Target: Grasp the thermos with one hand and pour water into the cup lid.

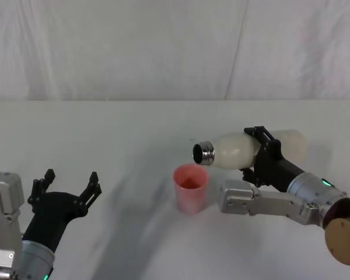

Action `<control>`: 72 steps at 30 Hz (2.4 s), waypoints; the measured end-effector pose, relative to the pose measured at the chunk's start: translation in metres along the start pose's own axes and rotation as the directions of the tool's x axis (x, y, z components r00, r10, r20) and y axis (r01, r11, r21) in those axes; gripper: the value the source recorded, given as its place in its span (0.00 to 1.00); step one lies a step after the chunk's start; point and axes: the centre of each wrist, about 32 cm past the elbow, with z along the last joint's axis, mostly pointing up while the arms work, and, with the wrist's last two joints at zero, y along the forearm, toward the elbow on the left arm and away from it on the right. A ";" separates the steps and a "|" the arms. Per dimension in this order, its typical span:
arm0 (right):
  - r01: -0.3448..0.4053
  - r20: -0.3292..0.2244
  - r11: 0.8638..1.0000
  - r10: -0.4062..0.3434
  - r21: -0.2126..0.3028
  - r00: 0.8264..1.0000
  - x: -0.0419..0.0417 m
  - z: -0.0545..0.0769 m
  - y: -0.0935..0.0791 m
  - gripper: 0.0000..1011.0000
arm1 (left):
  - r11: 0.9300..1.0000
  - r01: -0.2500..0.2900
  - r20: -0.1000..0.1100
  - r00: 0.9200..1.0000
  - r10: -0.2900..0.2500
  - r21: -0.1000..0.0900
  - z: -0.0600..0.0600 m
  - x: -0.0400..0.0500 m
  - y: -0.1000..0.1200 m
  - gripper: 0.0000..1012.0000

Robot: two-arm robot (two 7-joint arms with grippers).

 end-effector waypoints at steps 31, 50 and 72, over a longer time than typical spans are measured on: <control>0.005 0.083 1.000 -0.005 -0.005 0.997 -0.0001 0.003 0.000 0.94 | 1.000 0.000 0.000 1.000 0.000 0.000 0.000 0.0000 0.000 0.99; 0.008 0.164 1.000 -0.004 -0.020 0.986 0.0013 0.006 0.001 0.94 | 1.000 0.000 0.000 1.000 0.000 0.000 0.000 0.0000 0.000 0.99; 0.025 0.203 1.000 -0.021 -0.017 0.979 0.0078 0.007 0.002 0.94 | 1.000 0.000 0.000 1.000 0.000 0.000 0.000 0.0000 0.000 0.99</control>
